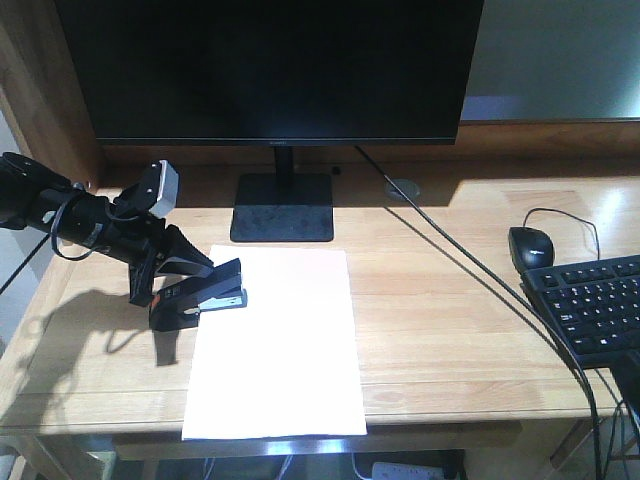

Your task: Grab stapler and paper to desk for stapling

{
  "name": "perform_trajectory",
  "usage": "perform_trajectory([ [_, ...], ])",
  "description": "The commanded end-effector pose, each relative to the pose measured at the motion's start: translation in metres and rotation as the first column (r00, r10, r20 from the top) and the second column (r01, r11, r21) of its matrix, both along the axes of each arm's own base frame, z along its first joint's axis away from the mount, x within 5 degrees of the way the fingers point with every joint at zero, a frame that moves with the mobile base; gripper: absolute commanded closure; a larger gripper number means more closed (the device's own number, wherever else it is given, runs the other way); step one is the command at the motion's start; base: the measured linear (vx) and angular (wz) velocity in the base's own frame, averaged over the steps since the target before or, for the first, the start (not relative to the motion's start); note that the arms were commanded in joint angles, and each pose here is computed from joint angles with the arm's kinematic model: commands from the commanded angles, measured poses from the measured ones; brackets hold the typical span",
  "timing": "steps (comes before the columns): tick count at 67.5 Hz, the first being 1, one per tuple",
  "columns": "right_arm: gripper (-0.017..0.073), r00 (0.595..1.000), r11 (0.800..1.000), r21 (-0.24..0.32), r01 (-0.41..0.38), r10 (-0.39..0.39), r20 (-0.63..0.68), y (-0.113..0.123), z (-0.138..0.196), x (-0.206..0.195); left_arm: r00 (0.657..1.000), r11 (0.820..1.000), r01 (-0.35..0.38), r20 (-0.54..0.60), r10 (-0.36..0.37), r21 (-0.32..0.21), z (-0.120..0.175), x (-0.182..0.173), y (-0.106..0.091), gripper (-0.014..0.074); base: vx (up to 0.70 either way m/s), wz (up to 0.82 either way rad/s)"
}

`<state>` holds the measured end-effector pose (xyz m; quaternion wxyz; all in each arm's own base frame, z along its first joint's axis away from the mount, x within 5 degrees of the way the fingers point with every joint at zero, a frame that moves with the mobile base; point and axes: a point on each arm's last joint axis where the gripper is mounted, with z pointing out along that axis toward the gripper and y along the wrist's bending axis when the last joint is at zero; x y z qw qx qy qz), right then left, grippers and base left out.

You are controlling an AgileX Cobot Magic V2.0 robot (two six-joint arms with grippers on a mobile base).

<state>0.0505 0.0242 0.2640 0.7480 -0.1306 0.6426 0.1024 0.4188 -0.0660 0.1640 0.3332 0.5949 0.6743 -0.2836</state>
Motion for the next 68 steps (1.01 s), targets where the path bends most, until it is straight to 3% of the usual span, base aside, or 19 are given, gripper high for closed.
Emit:
perform_trajectory([
  [1, -0.0035, 0.999, 0.999, -0.033, 0.037, -0.036, 0.030, -0.0026, 0.0084, 0.0002, 0.998, 0.998, -0.007, 0.063, 0.011, -0.064, 0.0349, 0.0006, -0.0049, 0.0601, 0.00, 0.00],
  [68, -0.0035, 0.999, 0.999, -0.033, 0.041, -0.040, 0.031, -0.0030, 0.0085, 0.0003, 0.998, 0.998, -0.007, 0.063, 0.011, -0.064, 0.0349, 0.0006, -0.0049, 0.0601, 0.00, 0.00],
])
